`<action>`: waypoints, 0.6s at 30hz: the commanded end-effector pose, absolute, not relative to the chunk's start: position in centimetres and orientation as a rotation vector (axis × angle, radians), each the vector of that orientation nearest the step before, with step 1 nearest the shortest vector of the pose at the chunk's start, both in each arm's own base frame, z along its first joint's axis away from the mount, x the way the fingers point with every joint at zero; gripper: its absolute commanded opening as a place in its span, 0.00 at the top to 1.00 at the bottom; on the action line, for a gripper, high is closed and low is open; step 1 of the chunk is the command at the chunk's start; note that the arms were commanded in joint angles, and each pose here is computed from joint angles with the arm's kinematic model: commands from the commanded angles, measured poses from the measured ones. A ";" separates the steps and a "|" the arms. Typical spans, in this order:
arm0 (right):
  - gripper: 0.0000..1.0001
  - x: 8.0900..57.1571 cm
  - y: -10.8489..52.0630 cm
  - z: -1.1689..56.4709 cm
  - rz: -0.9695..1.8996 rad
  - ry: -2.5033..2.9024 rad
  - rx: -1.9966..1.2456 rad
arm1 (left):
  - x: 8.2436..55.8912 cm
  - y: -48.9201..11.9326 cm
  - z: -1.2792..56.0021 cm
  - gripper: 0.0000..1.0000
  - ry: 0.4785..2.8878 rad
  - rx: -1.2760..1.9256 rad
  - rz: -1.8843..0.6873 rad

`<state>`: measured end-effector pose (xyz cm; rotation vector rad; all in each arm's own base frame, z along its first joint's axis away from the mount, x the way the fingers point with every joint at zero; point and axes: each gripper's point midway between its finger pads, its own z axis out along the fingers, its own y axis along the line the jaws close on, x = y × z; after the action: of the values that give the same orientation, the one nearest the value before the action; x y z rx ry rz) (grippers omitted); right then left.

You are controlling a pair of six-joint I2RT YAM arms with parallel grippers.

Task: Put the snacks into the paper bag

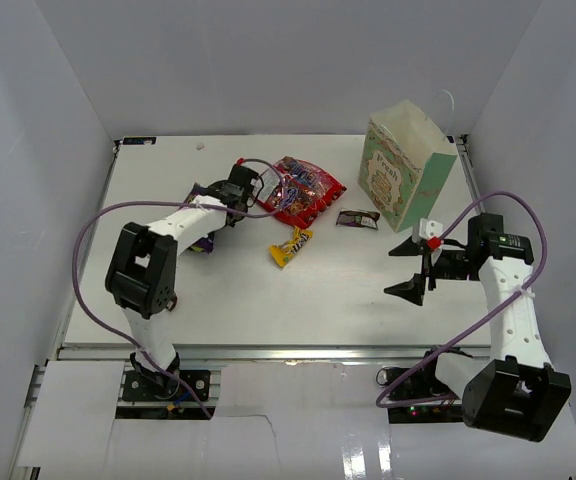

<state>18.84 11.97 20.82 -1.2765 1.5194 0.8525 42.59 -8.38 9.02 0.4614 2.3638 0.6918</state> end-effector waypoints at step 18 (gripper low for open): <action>0.03 20.7 23.4 26.5 0.784 0.962 -1.632 | 35.2 -21.4 27.0 1.00 1.970 0.528 -0.497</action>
<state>19.17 21.49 22.48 -1.6015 1.2254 0.8912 36.38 -18.94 22.08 0.4901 2.1478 -0.2810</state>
